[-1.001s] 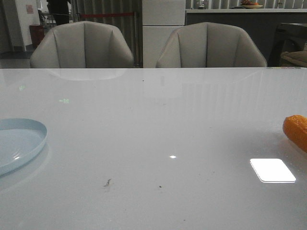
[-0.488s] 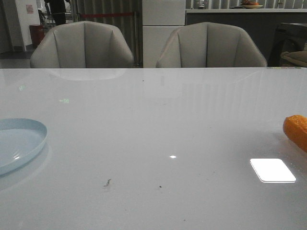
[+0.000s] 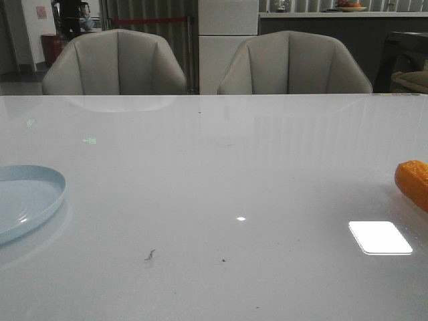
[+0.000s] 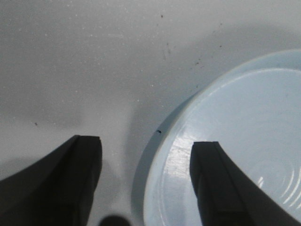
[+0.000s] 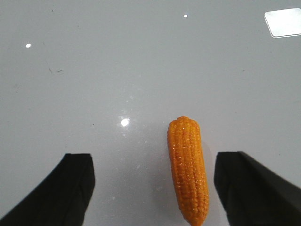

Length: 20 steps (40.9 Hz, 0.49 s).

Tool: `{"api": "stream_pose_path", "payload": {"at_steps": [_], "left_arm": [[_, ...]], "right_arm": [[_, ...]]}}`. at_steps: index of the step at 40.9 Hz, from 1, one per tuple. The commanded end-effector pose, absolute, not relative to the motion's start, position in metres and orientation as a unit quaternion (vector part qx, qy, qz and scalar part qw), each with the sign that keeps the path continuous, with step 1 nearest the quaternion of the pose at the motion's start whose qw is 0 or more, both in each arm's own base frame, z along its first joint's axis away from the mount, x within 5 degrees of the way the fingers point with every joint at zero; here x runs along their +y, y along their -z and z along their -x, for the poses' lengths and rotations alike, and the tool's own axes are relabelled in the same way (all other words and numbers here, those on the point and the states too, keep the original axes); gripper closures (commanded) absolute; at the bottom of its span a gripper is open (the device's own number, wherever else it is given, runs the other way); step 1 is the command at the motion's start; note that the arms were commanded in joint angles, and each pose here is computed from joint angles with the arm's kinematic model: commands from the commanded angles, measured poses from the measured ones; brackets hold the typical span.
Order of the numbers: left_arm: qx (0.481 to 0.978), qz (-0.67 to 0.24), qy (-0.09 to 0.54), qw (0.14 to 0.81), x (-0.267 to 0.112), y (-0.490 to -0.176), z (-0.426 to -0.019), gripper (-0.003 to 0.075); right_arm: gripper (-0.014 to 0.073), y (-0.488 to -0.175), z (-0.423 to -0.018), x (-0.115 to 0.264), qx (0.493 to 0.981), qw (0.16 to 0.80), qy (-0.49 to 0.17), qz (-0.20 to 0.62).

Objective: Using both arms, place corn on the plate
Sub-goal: 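Grasp the pale blue plate rim with the left gripper and lift it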

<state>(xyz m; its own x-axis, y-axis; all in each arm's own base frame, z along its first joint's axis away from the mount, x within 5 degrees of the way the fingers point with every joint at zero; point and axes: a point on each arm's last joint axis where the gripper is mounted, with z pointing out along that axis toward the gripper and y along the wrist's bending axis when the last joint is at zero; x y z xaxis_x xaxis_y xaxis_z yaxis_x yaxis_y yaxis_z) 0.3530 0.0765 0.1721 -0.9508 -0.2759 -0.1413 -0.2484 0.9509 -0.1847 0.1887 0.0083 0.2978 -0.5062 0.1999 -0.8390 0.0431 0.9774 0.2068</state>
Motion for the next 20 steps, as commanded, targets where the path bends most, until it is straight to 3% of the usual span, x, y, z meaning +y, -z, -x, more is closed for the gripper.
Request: {"api": "stream_pose_path", "payload": {"at_steps": [1, 6, 15, 20], "left_arm": [[0.980, 0.137, 0.086, 0.112, 0.077, -0.189, -0.358, 0.0265], [0.982, 0.135, 0.087, 0.103, 0.075, -0.182, -0.360, 0.0302], [0.985, 0.115, 0.087, 0.100, 0.062, -0.179, -0.363, 0.0635], [0.987, 0.076, 0.089, 0.106, 0.046, -0.183, -0.369, 0.0626]], "right_arm": [[-0.0031, -0.317, -0.193, 0.008, 0.836, 0.538, -0.080, -0.069], [-0.0031, -0.317, -0.193, 0.008, 0.836, 0.538, -0.080, -0.069], [-0.0031, -0.317, -0.193, 0.008, 0.836, 0.538, -0.080, -0.069], [-0.0031, -0.317, -0.193, 0.008, 0.836, 0.538, -0.080, -0.069]]}}
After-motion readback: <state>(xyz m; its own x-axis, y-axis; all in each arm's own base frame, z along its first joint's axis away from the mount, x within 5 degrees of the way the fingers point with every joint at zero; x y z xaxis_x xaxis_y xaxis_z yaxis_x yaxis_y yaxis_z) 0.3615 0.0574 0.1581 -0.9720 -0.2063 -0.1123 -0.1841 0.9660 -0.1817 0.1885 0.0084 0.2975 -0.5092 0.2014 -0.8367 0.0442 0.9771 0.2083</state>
